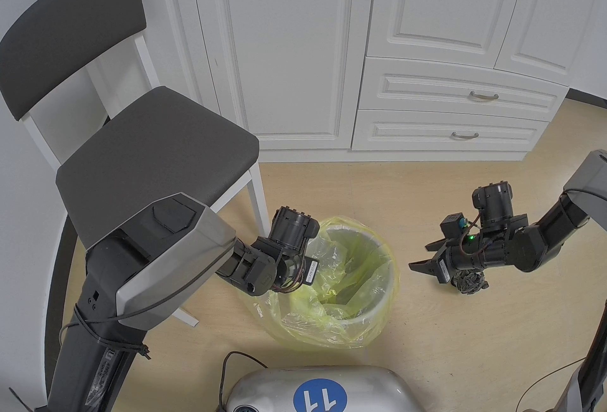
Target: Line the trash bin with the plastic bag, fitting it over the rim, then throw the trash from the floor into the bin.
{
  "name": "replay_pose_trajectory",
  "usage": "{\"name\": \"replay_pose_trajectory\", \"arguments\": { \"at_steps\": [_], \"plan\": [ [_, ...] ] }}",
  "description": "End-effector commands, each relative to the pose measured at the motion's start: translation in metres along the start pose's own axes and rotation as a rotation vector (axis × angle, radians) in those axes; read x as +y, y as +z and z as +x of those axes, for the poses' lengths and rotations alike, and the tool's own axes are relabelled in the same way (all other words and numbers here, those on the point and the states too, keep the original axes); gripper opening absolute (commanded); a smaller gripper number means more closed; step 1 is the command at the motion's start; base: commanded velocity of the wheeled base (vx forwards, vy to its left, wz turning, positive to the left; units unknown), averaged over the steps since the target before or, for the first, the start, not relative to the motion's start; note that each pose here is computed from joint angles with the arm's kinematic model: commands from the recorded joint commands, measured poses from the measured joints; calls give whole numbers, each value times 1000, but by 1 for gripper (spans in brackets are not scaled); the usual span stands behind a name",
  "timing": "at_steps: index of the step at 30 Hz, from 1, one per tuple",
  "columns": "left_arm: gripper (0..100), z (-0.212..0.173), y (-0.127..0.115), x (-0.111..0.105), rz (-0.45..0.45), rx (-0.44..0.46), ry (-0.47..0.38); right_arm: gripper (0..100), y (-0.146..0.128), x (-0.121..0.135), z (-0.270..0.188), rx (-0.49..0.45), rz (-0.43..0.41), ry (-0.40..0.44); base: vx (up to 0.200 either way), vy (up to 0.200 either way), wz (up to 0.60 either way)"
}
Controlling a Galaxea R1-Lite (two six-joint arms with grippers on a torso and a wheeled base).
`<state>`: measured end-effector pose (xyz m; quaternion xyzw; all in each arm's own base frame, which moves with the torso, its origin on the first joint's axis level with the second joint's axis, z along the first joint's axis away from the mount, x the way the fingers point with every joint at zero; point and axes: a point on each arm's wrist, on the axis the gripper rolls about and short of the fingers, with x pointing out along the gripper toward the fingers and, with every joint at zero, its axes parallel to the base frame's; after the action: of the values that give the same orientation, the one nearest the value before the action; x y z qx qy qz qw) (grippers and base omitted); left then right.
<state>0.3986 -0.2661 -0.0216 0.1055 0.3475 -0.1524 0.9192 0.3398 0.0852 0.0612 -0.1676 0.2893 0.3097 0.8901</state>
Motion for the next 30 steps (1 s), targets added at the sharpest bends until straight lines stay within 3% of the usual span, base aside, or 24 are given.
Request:
{"name": "replay_pose_trajectory", "arguments": {
  "at_steps": [1, 6, 12, 18, 23, 25, 30],
  "plan": [
    [0, -8, 9, -7, -7, -46, -16, 100, -37, -79, 28, 99, 100, -96, 0, 0, 0],
    [0, -10, 11, -9, -15, -52, -21, 100, -66, -114, 53, 181, 172, -113, 0, 0, 0],
    [0, -12, 10, -14, -9, -52, -29, 100, -108, -160, 79, 301, 256, -221, 0, 0, 0],
    [0, -12, 10, -16, -6, -53, -32, 100, -118, -203, 74, 443, 348, -272, 0, 0, 0],
    [0, -11, 10, -17, -4, -54, -33, 100, -133, -234, 92, 452, 373, -318, 0, 0, 0],
    [0, -12, 9, -20, -3, -54, -36, 100, -152, -230, 102, 482, 399, -303, 0, 0, 0],
    [0, -12, 10, -23, -18, -57, -39, 100, -151, -225, 106, 492, 391, -283, 0, 0, 0]
  ]
}}
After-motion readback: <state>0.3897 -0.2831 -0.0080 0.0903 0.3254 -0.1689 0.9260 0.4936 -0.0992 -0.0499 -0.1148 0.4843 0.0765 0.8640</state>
